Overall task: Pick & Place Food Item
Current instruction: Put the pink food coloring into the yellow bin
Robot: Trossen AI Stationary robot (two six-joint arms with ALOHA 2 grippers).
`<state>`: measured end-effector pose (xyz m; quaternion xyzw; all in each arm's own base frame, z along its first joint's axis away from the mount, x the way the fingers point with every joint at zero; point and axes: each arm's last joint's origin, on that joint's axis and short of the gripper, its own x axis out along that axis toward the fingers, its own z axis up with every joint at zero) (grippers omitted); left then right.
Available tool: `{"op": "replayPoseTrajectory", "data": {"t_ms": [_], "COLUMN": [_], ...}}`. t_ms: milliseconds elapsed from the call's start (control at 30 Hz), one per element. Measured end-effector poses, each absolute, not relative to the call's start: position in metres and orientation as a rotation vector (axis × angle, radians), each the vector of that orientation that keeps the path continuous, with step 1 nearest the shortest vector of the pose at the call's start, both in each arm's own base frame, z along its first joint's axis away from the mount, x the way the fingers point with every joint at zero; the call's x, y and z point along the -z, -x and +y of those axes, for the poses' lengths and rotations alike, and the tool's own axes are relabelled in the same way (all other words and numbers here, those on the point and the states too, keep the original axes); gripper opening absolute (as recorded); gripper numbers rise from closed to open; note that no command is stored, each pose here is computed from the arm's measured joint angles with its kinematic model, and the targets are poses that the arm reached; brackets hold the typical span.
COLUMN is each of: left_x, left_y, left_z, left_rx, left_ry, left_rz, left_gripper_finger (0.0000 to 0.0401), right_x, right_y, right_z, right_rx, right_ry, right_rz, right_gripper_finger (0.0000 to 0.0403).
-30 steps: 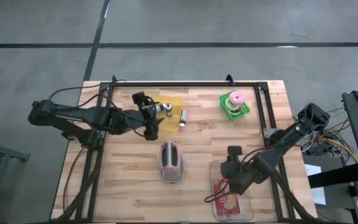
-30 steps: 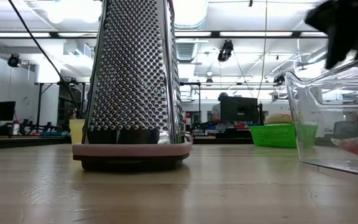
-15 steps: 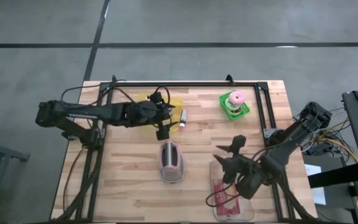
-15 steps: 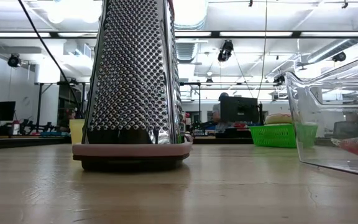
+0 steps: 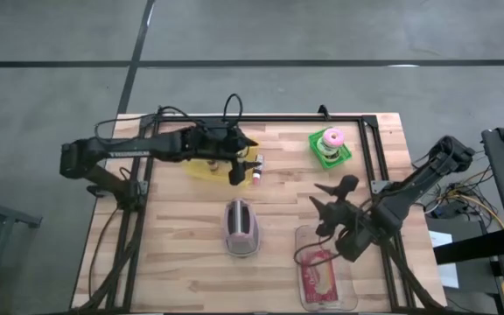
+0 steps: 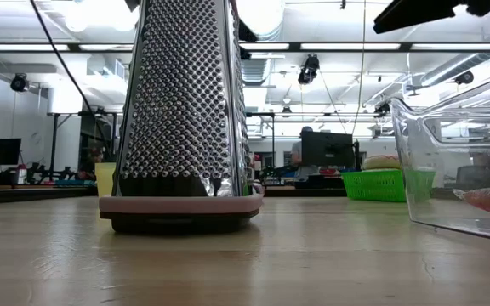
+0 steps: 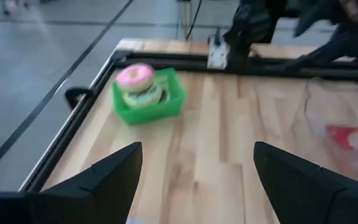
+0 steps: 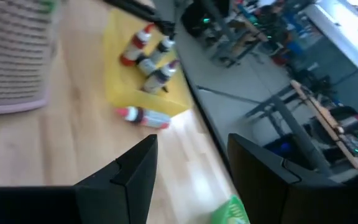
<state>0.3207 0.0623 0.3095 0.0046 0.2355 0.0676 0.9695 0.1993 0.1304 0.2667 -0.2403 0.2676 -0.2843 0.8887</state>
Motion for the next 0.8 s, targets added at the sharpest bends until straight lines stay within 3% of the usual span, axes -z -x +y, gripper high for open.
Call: {"op": "replayPoseTrajectory", "data": {"t_ms": [300, 800], "left_x": [-0.291, -0.248], "left_y": [-0.374, -0.460], "left_z": [0.071, 0.079], "left_rx": [-0.094, -0.281], "left_ry": [0.058, 0.084], "left_rz": [0.585, 0.927], "left_gripper_finger": [0.0312, 0.0312], "right_x": [-0.279, -0.301], "right_y": [-0.171, -0.147], "right_z": [0.106, 0.086], "right_rx": [0.640, 0.621], "right_ry": [0.405, 0.353], "right_rz": [0.452, 0.406], "right_gripper_finger": [0.0191, 0.0192]}}
